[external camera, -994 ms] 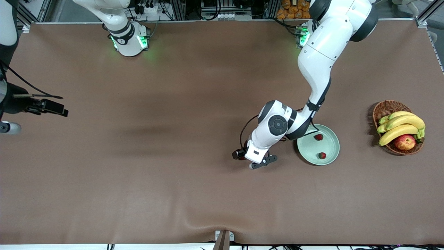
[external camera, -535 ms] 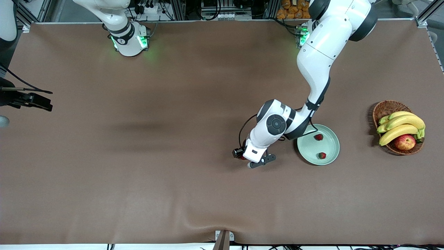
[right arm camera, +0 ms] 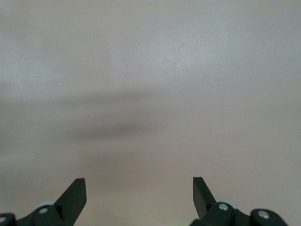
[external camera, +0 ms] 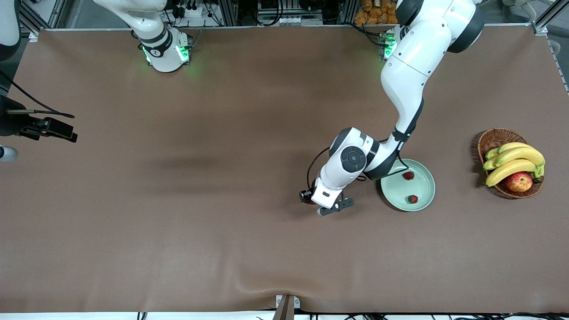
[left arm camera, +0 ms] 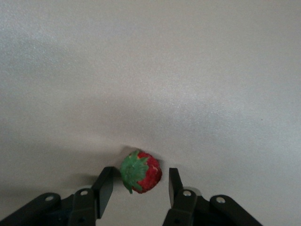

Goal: Collect all strawberries into plate
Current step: 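Carry the third strawberry with the left gripper onto the plate and release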

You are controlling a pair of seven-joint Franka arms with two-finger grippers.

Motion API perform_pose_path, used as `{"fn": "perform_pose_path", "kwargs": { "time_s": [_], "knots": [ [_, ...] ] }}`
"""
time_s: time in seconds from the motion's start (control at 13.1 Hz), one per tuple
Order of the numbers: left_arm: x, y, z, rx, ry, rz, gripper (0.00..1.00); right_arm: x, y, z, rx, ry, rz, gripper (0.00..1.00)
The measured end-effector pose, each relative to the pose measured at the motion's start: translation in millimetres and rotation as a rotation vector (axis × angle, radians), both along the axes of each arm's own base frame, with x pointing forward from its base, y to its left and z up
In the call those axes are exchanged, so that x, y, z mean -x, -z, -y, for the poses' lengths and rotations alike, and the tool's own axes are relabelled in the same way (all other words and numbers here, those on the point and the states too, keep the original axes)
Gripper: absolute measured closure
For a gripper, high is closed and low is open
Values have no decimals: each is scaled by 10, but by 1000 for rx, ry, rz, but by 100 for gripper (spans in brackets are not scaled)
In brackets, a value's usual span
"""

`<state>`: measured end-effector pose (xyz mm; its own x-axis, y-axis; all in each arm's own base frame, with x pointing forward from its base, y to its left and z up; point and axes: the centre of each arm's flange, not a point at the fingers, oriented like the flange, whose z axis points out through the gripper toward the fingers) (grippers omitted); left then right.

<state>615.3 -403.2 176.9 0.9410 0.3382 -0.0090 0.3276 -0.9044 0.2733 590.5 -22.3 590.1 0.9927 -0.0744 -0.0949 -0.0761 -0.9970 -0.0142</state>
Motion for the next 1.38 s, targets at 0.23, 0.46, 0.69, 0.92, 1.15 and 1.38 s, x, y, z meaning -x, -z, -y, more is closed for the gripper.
{"fn": "perform_pose_path", "kwargs": {
  "time_s": [0.23,0.46,0.69,0.92,1.15,1.38],
  "knots": [
    [-29,0,-42,-3,-5,2,45,-5,-24,18,20,-1,13,0],
    [-32,0,-47,-4,-5,3,49,7,-39,41,44,-2,12,0],
    [-43,-17,-42,-4,9,11,66,20,-33,29,43,-4,2,0],
    [-143,-142,-131,-2,19,37,67,26,-35,-11,29,-8,-1,0],
    [-414,-816,-660,-48,46,15,67,50,-32,-17,23,-8,-16,0],
    [-469,-1401,-1431,-138,190,-89,67,52,-31,-16,23,-8,-18,0]
  ]
}}
